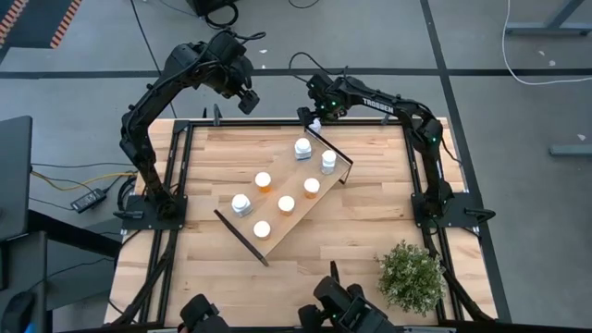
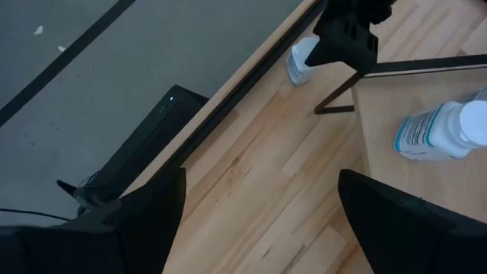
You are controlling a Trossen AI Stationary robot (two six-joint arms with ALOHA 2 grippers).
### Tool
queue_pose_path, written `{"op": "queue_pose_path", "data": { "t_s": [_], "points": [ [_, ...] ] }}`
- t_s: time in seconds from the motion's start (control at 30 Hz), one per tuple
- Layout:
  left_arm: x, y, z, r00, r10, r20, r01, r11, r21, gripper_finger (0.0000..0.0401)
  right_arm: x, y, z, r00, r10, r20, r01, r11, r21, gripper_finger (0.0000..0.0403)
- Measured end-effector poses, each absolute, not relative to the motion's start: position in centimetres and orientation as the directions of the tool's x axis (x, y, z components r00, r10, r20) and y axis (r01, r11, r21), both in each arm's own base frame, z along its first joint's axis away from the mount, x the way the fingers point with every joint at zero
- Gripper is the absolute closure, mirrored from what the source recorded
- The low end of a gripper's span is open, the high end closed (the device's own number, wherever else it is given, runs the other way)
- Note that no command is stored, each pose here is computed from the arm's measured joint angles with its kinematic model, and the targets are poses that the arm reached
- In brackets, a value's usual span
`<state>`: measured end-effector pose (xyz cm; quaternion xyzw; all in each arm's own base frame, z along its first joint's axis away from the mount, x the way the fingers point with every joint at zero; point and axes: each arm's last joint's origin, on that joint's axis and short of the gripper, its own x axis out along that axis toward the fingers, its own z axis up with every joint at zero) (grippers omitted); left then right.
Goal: Pick and place medicine bottles onto shelf by color
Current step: Put the white pill bottle on the shelf
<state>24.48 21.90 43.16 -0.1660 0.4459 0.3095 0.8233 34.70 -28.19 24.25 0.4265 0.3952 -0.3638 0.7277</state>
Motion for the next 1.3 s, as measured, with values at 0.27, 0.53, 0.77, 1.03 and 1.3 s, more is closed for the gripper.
{"op": "queue_pose_path", "data": {
  "t_s": [0.27,0.53,0.77,1.03,1.3],
  "points": [
    [24.5,21.9,43.2,0.411,0.362,-0.837,-0.657,0.753,0.003,0.0053,34.1,-28.7,24.0,0.389,-0.212,-0.896,0.887,0.347,0.303,0.0086],
    [24.5,21.9,43.2,0.412,0.362,-0.836,-0.658,0.753,0.002,0.0053,34.1,-28.8,23.3,0.374,-0.246,-0.894,0.893,0.356,0.276,0.0086],
    [24.5,21.9,43.2,0.412,0.362,-0.836,-0.658,0.753,0.002,0.0053,33.9,-28.4,21.1,0.359,-0.234,-0.904,0.9,0.342,0.269,0.0086],
    [24.5,21.9,43.2,0.411,0.362,-0.837,-0.658,0.753,0.002,0.0053,33.9,-28.2,20.3,0.363,-0.23,-0.903,0.906,0.315,0.284,0.0086],
    [24.5,21.9,43.2,0.412,0.362,-0.836,-0.658,0.753,0.002,0.0053,34.0,-28.3,20.3,0.377,-0.238,-0.895,0.901,0.318,0.295,0.011]
  ]
}}
